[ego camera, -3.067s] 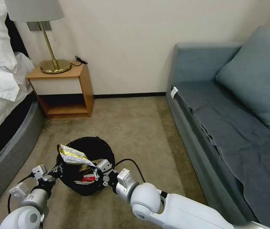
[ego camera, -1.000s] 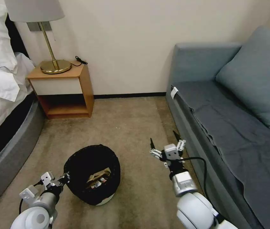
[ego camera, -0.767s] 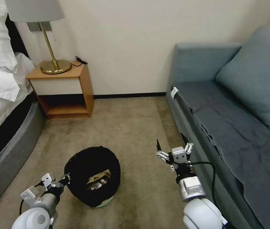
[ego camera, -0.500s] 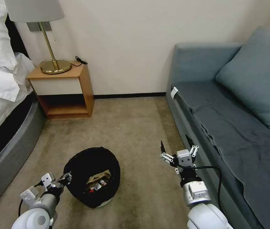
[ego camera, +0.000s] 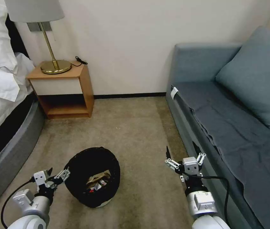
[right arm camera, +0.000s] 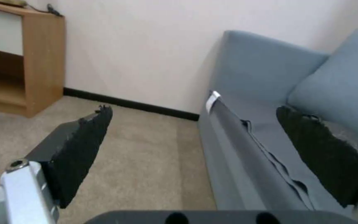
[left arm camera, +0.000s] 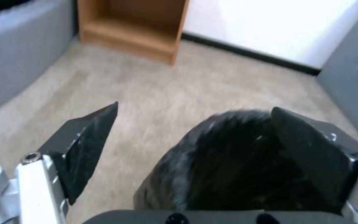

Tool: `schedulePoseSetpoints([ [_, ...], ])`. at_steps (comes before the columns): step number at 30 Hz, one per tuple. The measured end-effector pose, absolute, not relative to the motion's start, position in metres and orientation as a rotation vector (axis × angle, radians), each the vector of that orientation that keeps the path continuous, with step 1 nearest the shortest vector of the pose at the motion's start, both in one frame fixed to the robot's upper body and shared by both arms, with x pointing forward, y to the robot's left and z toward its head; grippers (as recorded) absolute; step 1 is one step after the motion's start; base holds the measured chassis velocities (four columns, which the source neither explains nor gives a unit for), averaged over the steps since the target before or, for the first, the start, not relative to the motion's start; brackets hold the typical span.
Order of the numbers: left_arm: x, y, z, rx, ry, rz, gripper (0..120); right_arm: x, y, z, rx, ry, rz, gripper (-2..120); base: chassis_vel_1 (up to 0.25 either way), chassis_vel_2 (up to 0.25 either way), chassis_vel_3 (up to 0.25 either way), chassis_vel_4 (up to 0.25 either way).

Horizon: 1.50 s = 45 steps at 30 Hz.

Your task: Pick up the trash bin, then pick up the garbage on the floor and place it into the trash bin.

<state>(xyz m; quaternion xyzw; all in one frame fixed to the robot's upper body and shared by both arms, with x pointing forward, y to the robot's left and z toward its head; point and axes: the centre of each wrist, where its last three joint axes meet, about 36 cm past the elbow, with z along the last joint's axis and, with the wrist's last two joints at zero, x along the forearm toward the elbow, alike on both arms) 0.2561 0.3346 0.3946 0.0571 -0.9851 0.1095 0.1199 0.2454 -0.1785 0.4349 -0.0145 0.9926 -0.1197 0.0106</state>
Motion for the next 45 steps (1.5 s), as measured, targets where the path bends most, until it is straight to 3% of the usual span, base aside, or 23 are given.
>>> schedulePoseSetpoints([
  [11, 0.213, 0.292, 0.384, -0.018, -3.115, 0.199, 100, 0.234, -0.171, 0.432, 0.144, 3.119, -0.328, 100, 0.0, 0.0, 0.0, 0.0],
  [23, 0.194, 0.25, 0.413, 0.095, -3.143, 0.256, 100, 0.235, -0.169, 0.423, 0.236, 3.085, -0.378, 100, 0.0, 0.0, 0.0, 0.0],
  [45, 0.199, 0.244, 0.415, 0.08, -3.087, 0.226, 100, 0.25, -0.175, 0.416, 0.292, 3.089, -0.405, 100, 0.0, 0.0, 0.0, 0.0],
])
